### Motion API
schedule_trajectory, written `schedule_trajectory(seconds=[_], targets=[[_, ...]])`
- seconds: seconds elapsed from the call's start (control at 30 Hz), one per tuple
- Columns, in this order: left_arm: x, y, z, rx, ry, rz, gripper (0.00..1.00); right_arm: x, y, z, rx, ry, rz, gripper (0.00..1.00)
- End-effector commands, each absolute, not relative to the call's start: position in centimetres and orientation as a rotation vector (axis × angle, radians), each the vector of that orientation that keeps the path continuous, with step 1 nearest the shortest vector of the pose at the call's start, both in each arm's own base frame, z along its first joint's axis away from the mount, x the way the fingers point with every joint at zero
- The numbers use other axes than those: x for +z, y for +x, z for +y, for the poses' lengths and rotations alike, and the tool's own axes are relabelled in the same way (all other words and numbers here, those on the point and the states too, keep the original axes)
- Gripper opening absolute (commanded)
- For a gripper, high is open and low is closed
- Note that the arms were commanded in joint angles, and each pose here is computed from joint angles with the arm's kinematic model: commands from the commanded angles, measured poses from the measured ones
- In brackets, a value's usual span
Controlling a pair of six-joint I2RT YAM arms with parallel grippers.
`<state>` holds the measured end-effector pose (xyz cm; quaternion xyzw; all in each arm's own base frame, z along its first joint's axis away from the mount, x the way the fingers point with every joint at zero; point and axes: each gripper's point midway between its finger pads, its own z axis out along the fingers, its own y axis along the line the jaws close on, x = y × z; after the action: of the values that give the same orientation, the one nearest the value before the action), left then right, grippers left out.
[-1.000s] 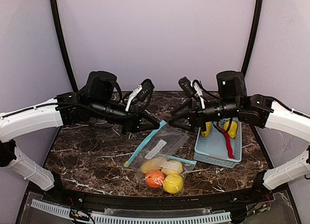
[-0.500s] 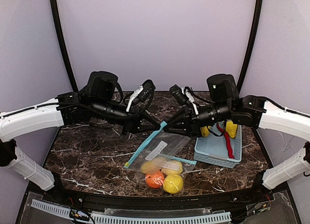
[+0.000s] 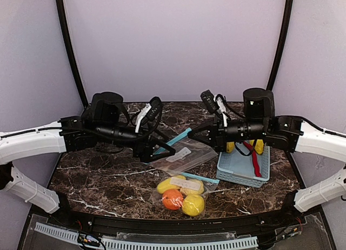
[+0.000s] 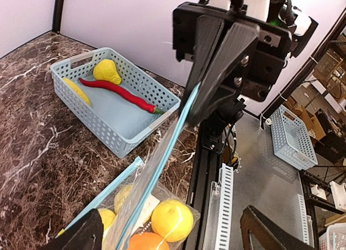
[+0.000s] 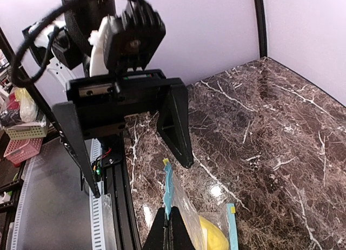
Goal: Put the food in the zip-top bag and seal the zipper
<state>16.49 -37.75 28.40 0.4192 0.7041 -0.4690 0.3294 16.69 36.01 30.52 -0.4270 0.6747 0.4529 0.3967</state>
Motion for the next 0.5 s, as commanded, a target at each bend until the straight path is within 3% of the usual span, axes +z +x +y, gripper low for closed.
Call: schedule_trajectory(seconds=[0.0,0.47], targets=[[29.1,17.9,-36.0,-1.211,0.93,1.823,0.9,33.1,17.7,34.5,1.146,-0.947,1.636,0.0],[27.7,18.9,-29.9,-1.21,0.746,1.804,0.94,37.1,17.6,30.7,1.191,-0.752,1.496,0.0]])
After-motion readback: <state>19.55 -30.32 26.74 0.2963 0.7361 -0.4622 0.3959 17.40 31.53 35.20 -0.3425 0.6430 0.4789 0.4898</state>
